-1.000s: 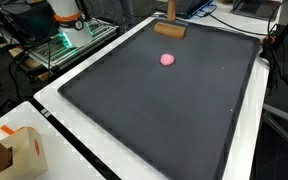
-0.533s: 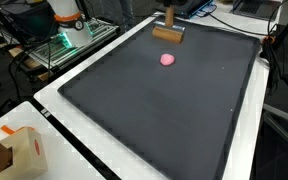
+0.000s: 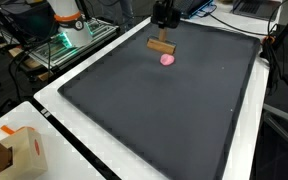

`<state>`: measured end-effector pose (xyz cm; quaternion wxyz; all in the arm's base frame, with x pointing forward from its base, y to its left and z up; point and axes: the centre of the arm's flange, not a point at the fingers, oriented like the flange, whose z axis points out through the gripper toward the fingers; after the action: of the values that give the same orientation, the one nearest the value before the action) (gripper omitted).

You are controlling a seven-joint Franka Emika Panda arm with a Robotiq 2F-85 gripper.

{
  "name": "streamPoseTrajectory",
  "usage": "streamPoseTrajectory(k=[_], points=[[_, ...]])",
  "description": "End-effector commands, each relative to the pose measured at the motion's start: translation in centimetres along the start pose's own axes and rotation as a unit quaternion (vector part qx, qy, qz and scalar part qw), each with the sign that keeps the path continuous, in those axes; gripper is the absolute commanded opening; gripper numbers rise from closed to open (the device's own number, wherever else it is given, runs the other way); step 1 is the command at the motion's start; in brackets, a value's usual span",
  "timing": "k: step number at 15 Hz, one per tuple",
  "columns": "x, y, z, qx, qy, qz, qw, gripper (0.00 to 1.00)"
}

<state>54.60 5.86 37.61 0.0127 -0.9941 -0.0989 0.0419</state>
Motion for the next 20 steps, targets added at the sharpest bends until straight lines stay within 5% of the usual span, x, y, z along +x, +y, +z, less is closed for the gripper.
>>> streamPoseTrajectory(k=[1, 20], points=[[-0.7, 1.0, 1.4, 0.016, 0.020, -0.019, 0.9995, 0.24], [-0.8, 0.5, 6.4, 0.004, 0.043, -0.007, 0.9990, 0.24]])
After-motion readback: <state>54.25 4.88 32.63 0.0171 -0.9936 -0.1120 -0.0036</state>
